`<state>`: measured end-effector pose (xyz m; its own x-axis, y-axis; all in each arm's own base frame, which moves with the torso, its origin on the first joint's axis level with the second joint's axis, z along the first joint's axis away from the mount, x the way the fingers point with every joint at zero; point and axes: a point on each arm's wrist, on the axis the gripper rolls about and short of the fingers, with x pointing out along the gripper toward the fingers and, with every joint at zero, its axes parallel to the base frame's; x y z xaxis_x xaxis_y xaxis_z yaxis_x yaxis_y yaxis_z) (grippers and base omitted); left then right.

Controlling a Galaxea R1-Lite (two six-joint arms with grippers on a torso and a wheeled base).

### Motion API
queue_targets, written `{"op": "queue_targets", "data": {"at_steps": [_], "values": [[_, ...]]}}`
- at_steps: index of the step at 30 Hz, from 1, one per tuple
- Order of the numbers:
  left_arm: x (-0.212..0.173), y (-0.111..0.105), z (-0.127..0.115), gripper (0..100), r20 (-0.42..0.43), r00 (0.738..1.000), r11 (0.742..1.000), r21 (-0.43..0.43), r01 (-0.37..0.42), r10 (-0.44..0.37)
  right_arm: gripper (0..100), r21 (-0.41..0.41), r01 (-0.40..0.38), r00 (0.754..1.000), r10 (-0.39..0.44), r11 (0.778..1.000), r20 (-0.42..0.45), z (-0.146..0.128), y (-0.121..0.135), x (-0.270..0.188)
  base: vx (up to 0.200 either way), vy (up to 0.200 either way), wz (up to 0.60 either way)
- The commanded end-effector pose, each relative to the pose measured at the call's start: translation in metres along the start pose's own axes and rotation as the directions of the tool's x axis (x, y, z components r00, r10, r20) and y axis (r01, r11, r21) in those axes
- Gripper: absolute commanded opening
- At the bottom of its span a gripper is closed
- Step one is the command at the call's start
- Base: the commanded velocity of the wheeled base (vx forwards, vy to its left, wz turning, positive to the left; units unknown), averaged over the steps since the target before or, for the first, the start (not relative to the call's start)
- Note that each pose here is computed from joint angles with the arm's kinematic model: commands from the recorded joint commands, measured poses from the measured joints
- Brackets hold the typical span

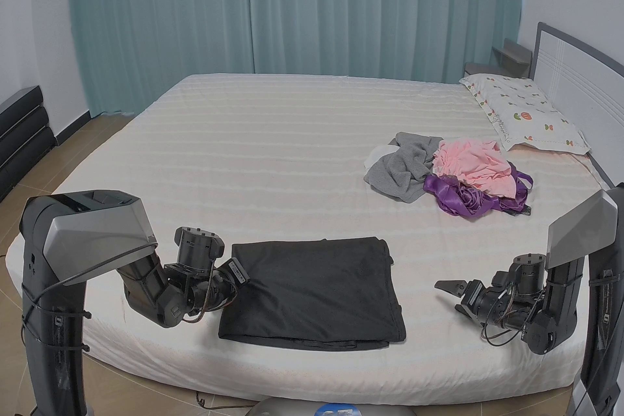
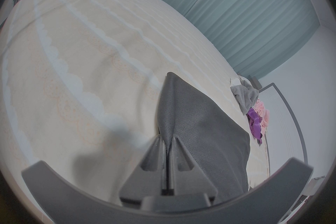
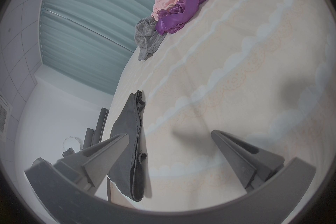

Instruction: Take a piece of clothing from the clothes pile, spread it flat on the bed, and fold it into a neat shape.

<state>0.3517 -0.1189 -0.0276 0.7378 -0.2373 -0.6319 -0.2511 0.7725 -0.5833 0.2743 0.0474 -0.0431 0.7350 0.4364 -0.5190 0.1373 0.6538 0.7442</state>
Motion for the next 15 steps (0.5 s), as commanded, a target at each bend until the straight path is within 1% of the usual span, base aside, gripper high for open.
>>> {"op": "queue_targets", "data": {"at_steps": [1,6,10,15], "values": [[-0.0001,-0.0003,0.0002,0,0.001,1.0,1.0,0.0,0.001,-0.001,100,-0.004,-0.007,1.0,0.007,1.0,0.004,0.0001,0.0004,0.0004,0.0,0.0,0.0],[-0.0002,0.0004,0.0004,0,0.002,1.0,1.0,-0.004,-0.002,0.002,100,-0.005,-0.008,1.0,0.008,1.0,0.003,-0.0002,0.0006,0.0005,0.0,0.0,0.0],[-0.0006,0.0001,0.0007,0,0.003,1.0,1.0,-0.018,-0.001,0.001,100,-0.006,-0.007,1.0,0.007,1.0,0.002,-0.0005,0.0003,0.0007,0.0,0.2,0.0],[-0.001,-0.0014,0.0028,0,0.026,0.999,0.999,-0.025,0.022,-0.022,100,-0.006,-0.008,1.0,0.008,1.0,0.003,-0.0002,0.0006,0.0005,0.0,0.2,0.0]]}}
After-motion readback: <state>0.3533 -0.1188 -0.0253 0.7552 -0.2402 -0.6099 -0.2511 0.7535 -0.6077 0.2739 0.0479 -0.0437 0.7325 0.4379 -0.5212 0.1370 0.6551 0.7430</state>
